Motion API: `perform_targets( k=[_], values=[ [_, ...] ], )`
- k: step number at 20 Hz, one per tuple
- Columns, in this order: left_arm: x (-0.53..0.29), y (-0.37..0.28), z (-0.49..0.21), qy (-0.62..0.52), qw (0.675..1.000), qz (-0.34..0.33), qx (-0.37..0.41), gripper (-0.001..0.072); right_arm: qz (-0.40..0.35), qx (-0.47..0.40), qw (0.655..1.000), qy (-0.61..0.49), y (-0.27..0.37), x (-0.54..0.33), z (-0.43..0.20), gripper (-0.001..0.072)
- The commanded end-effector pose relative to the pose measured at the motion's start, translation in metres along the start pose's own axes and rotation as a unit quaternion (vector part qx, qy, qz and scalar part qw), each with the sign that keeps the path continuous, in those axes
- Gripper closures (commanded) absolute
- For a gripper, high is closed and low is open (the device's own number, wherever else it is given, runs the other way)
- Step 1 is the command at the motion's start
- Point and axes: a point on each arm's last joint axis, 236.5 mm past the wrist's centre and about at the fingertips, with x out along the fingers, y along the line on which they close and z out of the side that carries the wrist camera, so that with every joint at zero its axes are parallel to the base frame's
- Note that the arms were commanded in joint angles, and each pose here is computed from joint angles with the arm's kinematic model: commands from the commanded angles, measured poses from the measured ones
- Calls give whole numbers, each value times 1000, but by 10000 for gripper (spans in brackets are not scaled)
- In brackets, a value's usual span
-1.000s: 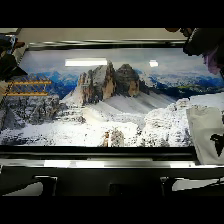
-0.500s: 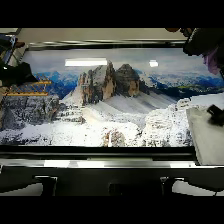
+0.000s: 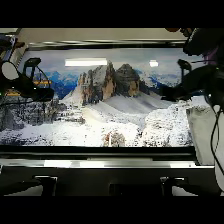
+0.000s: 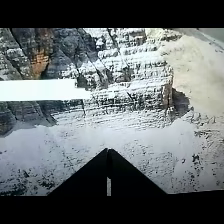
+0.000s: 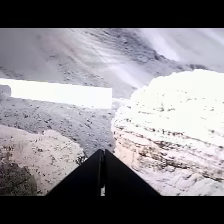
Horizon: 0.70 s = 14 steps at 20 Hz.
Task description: Fold the clothes and pants, and hang the long-sleeved shirts on hangers.
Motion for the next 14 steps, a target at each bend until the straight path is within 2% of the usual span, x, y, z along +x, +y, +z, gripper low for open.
perform_targets(
  k=[1,4,14],
  values=[
    [6,2,-8,14,1000,15,11,689,-7,-58,998,-5,30,6,-1,673],
    [7,2,-8,14,1000,15,12,689,-9,-43,999,22,28,6,-13,674],
    [7,2,-8,15,1000,15,12,689,-9,-44,999,12,29,6,-9,674]
  ],
)
